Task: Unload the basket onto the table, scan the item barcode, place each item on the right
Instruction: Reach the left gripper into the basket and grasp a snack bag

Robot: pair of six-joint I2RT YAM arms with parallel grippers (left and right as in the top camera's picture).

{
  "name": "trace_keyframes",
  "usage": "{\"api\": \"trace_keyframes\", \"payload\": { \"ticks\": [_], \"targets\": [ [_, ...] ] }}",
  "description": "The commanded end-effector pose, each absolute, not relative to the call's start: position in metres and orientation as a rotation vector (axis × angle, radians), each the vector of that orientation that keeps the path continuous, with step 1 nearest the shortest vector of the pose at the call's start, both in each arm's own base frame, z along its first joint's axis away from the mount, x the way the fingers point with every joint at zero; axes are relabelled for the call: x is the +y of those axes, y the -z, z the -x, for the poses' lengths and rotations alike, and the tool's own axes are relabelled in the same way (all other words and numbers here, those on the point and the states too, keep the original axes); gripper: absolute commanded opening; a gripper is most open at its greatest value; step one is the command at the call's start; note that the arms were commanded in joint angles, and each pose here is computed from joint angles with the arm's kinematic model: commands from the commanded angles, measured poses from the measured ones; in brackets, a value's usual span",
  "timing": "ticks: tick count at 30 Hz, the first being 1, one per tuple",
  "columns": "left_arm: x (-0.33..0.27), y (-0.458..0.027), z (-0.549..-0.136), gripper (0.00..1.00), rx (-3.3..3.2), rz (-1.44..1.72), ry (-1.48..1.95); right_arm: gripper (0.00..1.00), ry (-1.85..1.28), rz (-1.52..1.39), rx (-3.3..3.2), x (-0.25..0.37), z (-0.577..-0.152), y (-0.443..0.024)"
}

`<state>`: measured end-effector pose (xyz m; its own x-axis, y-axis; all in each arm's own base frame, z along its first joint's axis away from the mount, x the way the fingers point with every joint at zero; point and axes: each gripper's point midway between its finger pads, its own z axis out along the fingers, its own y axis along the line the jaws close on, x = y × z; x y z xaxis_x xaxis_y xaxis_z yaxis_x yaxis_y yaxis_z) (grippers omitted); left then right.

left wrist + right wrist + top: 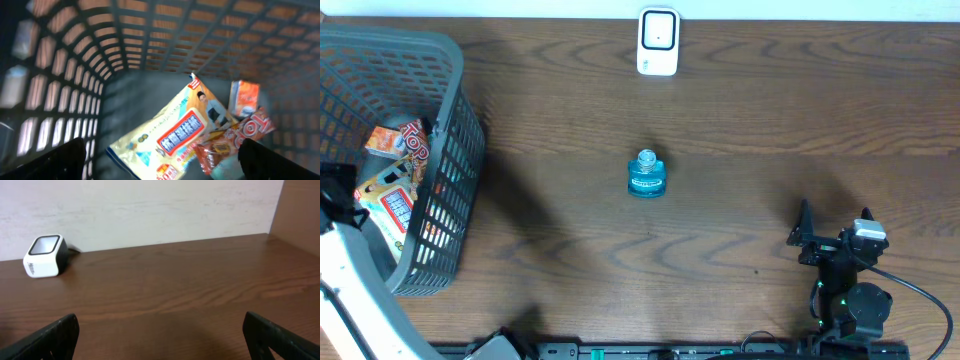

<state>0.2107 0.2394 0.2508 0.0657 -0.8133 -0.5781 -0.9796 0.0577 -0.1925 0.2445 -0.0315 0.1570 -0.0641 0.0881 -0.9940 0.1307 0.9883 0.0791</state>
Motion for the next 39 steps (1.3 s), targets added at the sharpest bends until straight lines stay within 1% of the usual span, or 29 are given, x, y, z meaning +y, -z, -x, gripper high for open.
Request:
{"api": "trace_keyframes", "payload": {
  "ticks": [1,4,7,15,21,25,26,27,29,32,33,34,39],
  "targets": [
    [0.244,-0.193,-0.221,0.98,2.114,1.683,-0.453,0.99,0.031,-0.168,1.636,-0.031,-0.244,-0.157],
    [0.242,-0.161,-0.237,0.98,2.262,1.605,-0.386,0.99,0.031,-0.168,1.636,-0.031,-0.244,-0.157],
    [0.243,-0.131,-0.241,0.98,2.356,1.6,-0.383,0.99,0.031,-0.168,1.636,-0.031,-0.244,-0.157],
    [0.245,-0.09,-0.243,0.98,2.482,1.623,-0.39,0.99,0.031,-0.168,1.636,-0.031,-0.244,-0.157],
    [0.241,-0.05,-0.241,0.98,2.595,1.669,-0.362,0.99,0.031,-0.168,1.636,-0.031,-0.244,-0.157],
    [0.238,-0.035,-0.24,0.98,2.633,1.69,-0.344,0.99,0.031,-0.168,1.636,-0.031,-0.244,-0.157],
    [0.237,-0.033,-0.24,0.95,2.641,1.693,-0.345,0.99,0.031,-0.168,1.636,-0.031,-0.244,-0.157],
    [0.237,-0.031,-0.239,0.89,2.646,1.697,-0.344,0.99,0.031,-0.168,1.636,-0.031,-0.244,-0.157],
    [0.236,-0.028,-0.238,0.63,2.655,1.702,-0.343,0.99,0.031,-0.168,1.636,-0.031,-0.244,-0.157],
    [0.234,-0.025,-0.236,0.3,2.65,1.724,-0.343,0.99,0.031,-0.168,1.636,-0.031,-0.244,-0.157],
    [0.233,-0.025,-0.235,0.13,2.648,1.729,-0.343,0.99,0.031,-0.168,1.636,-0.031,-0.244,-0.157],
    [0.233,-0.025,-0.235,0.08,2.648,1.729,-0.343,0.99,0.031,-0.168,1.636,-0.031,-0.244,-0.157],
    [0.233,-0.027,-0.235,0.07,2.646,1.727,-0.343,0.99,0.031,-0.168,1.636,-0.031,-0.244,-0.157]
  ]
}}
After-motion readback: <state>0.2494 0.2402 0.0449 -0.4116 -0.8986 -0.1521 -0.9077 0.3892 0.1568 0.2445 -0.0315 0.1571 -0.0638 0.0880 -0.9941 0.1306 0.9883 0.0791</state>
